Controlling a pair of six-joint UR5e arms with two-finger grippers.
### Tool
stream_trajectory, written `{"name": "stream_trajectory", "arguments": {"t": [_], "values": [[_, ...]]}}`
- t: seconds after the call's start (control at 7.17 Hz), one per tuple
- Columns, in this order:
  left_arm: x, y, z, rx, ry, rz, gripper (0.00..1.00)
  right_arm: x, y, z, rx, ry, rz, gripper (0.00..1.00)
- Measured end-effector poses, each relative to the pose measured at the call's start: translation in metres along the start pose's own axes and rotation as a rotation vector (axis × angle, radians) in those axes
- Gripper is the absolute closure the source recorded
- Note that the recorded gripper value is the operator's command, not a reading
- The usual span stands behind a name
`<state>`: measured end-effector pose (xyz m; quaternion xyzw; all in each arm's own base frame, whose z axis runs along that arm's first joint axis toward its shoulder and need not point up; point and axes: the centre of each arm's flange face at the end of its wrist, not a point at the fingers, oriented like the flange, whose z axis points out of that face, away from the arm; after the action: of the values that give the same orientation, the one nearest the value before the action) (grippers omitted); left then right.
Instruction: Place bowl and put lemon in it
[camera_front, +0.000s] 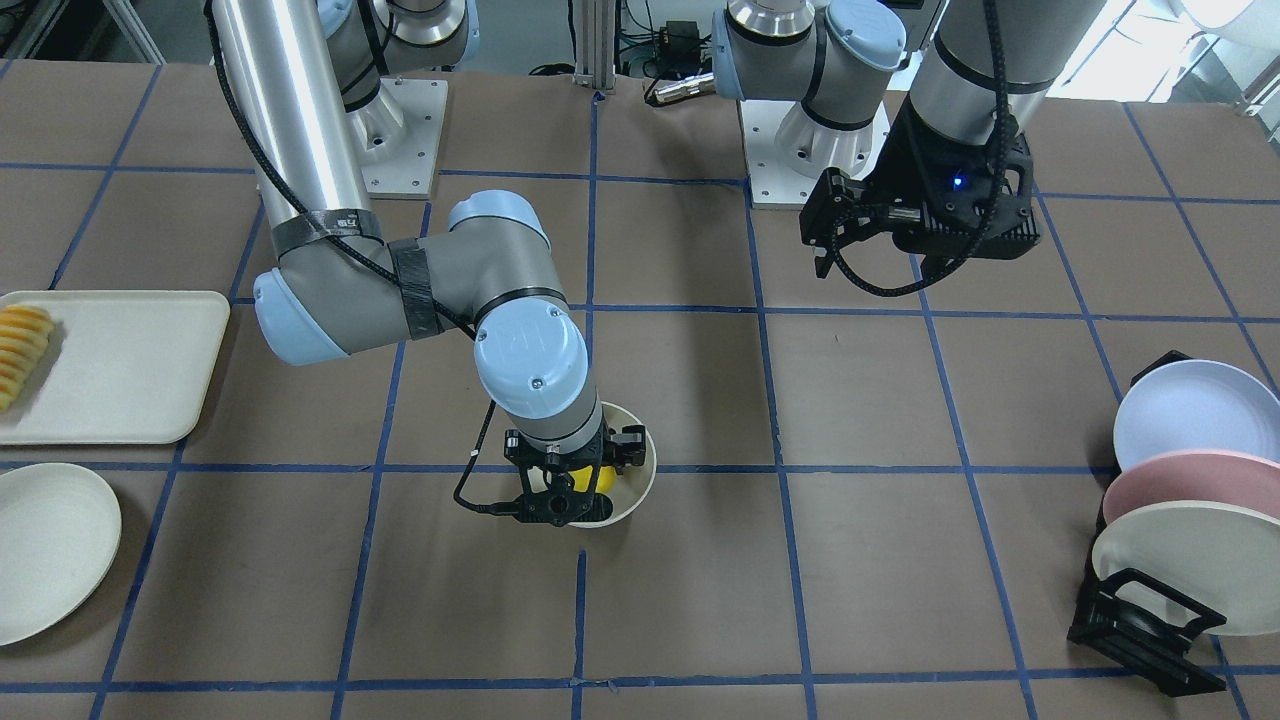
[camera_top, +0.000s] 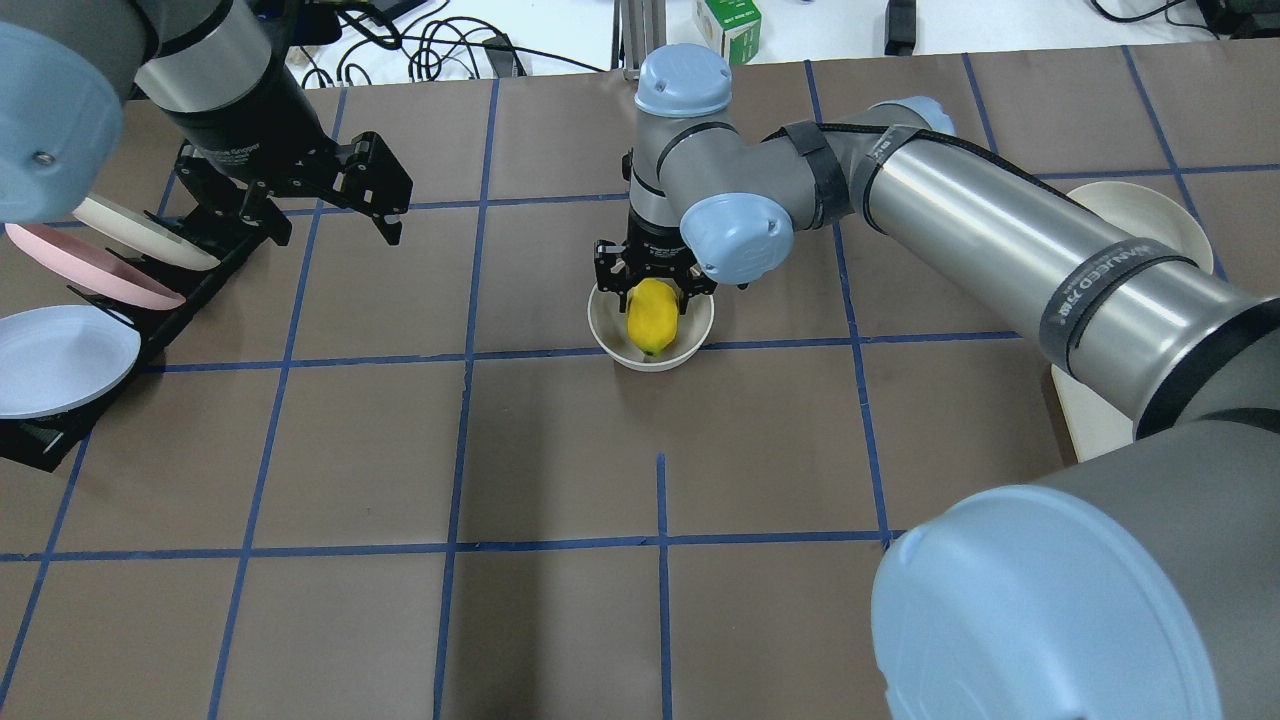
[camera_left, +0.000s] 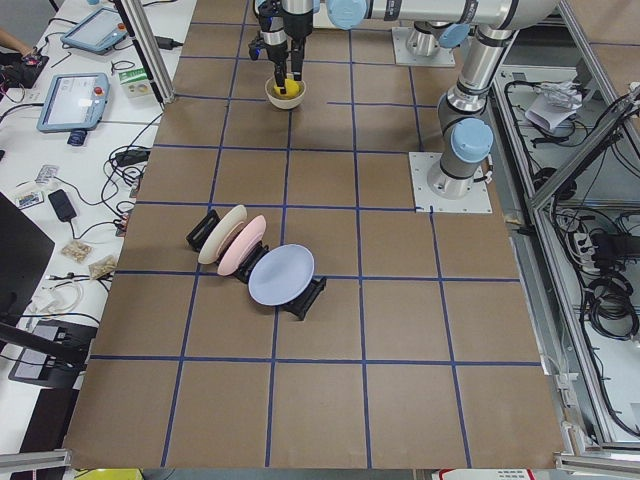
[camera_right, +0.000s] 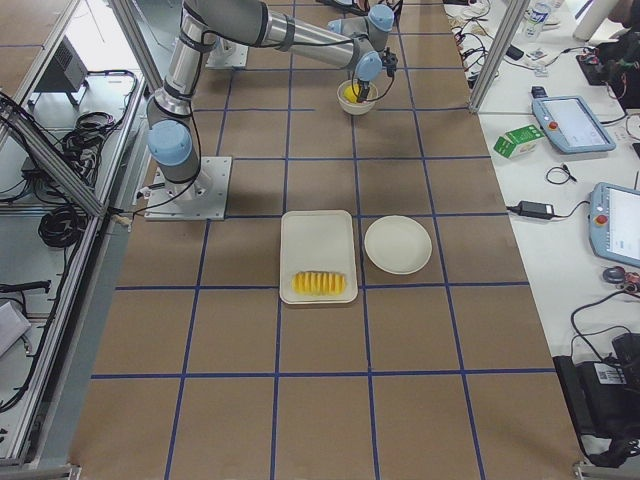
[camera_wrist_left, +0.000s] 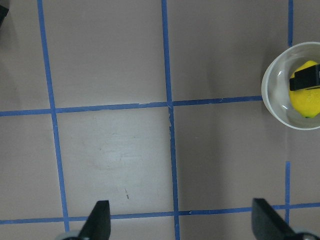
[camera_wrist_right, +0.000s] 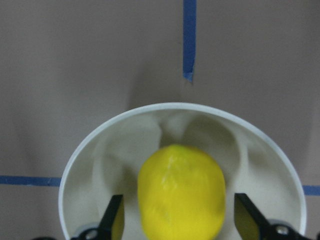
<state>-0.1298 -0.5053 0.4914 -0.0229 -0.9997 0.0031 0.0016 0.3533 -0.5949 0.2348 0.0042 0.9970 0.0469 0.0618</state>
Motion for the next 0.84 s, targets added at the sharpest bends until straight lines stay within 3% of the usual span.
{"name": "stream_trajectory", "arguments": {"t": [0.28,0.42,0.84], "values": [[0.001,-0.001,0.002,-0.003,0.005,0.001,0.00,0.009,-0.004,-0.022,0.028,-0.006,0.015,0.00],[0.002,-0.001,0.001,-0.002,0.006,0.001,0.00,0.031,-0.009,-0.050,0.062,0.006,0.047,0.00],[0.002,-0.003,-0.001,0.002,0.008,-0.001,0.00,0.167,0.003,-0.184,0.138,0.063,0.142,0.00]]}}
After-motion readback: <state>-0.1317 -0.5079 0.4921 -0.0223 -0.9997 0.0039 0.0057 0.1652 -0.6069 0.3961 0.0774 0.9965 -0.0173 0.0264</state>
